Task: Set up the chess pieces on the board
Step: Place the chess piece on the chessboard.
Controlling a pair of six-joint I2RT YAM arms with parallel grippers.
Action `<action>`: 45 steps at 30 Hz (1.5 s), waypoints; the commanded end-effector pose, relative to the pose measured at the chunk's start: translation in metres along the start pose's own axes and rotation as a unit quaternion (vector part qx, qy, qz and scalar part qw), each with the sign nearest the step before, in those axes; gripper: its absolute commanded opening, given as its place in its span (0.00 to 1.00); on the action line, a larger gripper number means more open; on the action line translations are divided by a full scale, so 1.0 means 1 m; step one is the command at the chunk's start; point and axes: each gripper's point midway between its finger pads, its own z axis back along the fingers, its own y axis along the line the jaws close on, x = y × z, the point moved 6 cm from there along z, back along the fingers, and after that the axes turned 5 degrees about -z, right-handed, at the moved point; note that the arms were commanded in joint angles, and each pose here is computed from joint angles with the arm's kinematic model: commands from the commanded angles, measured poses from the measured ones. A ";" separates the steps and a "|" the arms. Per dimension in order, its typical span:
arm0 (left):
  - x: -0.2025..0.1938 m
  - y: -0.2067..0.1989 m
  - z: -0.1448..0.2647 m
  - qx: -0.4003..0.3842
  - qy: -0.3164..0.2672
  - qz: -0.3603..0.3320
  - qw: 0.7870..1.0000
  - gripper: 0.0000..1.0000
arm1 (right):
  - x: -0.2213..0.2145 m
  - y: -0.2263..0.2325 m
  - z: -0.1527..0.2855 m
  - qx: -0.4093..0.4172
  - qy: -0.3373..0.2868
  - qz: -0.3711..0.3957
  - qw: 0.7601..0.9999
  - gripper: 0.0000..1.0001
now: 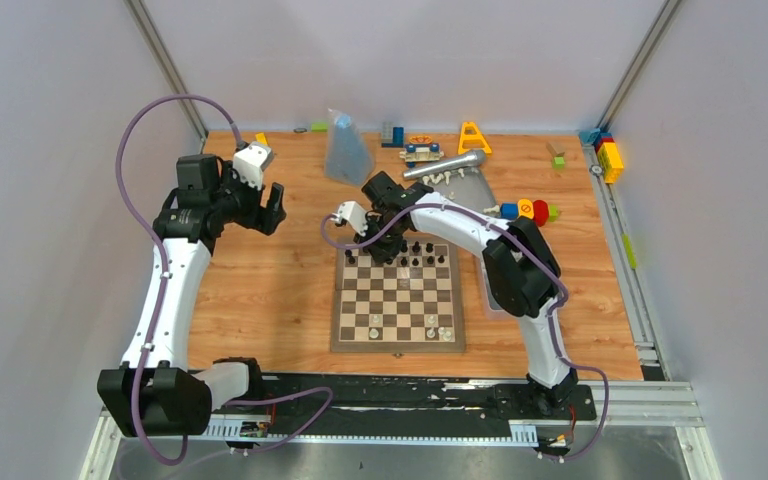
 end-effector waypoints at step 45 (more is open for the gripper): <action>-0.034 -0.018 -0.107 -0.163 0.014 -0.038 0.986 0.77 | 0.048 0.024 0.085 -0.018 -0.124 0.009 0.992 0.46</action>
